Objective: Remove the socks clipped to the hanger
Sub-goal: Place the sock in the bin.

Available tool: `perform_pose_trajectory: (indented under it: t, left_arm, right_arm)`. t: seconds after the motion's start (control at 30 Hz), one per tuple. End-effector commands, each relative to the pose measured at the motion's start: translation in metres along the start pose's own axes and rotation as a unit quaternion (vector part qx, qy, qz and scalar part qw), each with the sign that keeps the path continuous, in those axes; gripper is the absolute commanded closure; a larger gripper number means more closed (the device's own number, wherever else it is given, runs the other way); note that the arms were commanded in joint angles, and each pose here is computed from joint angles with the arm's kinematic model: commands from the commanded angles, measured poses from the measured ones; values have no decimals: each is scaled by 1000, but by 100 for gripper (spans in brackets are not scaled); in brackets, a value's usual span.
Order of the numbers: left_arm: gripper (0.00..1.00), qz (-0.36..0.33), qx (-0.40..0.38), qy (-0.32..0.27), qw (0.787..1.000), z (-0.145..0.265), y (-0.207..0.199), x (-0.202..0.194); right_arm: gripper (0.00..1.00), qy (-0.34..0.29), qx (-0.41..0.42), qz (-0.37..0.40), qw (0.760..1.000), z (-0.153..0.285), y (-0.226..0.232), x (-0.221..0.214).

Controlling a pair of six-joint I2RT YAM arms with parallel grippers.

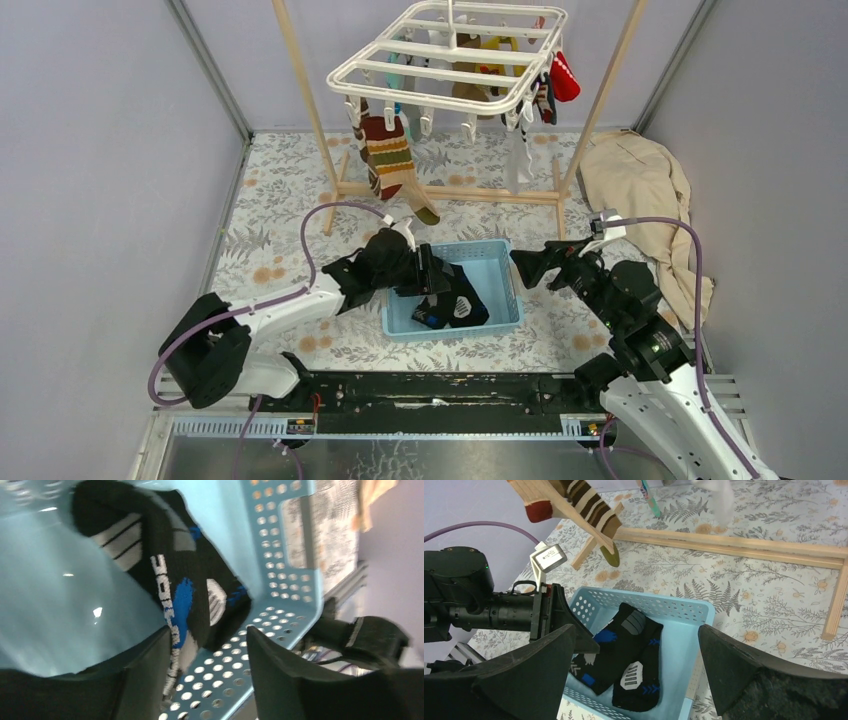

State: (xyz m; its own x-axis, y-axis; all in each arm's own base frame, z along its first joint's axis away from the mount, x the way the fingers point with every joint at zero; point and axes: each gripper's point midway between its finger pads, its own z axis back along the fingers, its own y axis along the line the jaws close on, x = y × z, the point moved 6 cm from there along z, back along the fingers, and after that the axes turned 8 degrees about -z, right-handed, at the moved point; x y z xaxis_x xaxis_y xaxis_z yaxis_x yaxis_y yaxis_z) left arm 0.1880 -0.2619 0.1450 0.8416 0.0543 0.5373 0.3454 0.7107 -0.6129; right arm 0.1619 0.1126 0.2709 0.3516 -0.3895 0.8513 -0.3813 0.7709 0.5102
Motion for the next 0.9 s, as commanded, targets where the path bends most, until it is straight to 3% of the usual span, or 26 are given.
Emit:
perform_pose_trajectory:
  t: [0.0,0.1,0.13,0.2,0.47,0.87]
  left_arm:
    - [33,-27,55,3,998,0,13,-1]
    - [17,-30,52,1,998,5,11,0]
    - [8,-31,51,-2,998,9,9,1]
    - [2,-33,57,-7,998,17,7,4]
    - [1,-61,142,-74,985,63,8,30]
    - [1,-76,95,-117,986,86,-14,46]
  right_arm:
    - [0,-3,7,-11,1000,4,2,0]
    - [0,6,5,-14,1000,6,1,-4]
    - [0,9,4,-16,1000,7,0,-6]
    - [0,13,4,-18,1000,7,0,-9]
    - [0,36,-16,-20,999,13,-6,-16]
    - [0,53,-19,-37,998,12,-6,-21]
